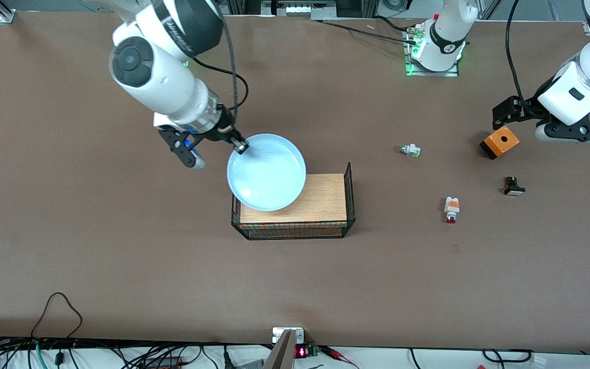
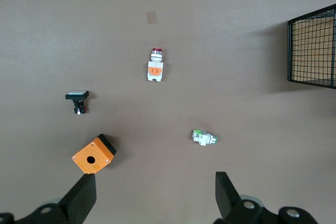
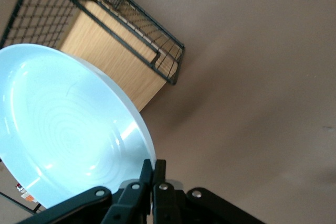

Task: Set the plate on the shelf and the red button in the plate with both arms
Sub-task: 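Lift the plate with the right gripper and carry it over the basket, then lower the plate into the basket while the left gripper reaches out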

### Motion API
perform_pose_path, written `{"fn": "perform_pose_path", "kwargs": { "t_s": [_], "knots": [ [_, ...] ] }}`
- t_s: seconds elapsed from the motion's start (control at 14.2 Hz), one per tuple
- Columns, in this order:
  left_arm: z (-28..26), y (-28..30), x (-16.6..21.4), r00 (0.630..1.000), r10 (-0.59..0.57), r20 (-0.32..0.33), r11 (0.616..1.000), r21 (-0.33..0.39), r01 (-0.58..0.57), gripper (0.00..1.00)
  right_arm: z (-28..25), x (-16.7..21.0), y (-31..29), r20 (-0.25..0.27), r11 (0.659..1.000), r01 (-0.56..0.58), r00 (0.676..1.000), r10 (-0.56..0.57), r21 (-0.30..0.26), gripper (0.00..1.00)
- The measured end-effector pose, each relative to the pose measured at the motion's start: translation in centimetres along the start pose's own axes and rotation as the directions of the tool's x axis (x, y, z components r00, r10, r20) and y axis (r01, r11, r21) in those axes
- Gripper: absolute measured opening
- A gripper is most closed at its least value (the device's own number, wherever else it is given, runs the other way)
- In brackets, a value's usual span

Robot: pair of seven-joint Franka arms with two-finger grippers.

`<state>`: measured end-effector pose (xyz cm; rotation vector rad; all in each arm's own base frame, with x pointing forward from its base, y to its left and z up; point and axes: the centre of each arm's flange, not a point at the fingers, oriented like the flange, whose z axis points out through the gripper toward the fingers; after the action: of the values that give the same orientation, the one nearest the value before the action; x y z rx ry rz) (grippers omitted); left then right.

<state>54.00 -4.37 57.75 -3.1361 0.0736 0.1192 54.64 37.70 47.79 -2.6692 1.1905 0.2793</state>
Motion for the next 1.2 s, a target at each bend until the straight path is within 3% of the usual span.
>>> {"fn": "perform_pose_path", "kwargs": {
  "t_s": [0.56, 0.78, 0.92, 0.99, 1.2],
  "knots": [
    [0.2, 0.0, 0.0, 1.0, 0.0, 0.009, 1.0, 0.0, 0.0, 1.0, 6.9, -0.3, -2.0, -0.016, 1.0, -0.002, 1.0, 0.002, 0.002, 0.03],
    [2.1, -0.1, 0.1, 0.997, -0.001, 0.081, 1.0, 0.008, 0.001, 1.0, 9.1, 0.5, -2.7, -0.031, 0.999, -0.008, 0.999, 0.009, 0.032, 0.03],
    [4.7, -0.4, 1.1, 0.99, 0.002, 0.138, 0.998, 0.054, -0.009, 1.0, 9.8, 0.4, -2.8, -0.031, 1.0, -0.006, 0.999, 0.007, 0.027, 0.03],
    [6.2, -0.4, 1.8, 0.986, 0.004, 0.167, 0.997, 0.073, -0.017, 1.0, 9.7, 0.4, -2.9, -0.033, 0.999, -0.007, 0.999, 0.008, 0.034, 0.07],
    [12.2, -0.5, 4.0, 0.965, 0.009, 0.263, 0.997, 0.078, -0.03, 1.0, 9.0, 0.8, -3.1, -0.042, 0.998, -0.01, 0.999, 0.013, 0.057, 0.38]
  ]
}}
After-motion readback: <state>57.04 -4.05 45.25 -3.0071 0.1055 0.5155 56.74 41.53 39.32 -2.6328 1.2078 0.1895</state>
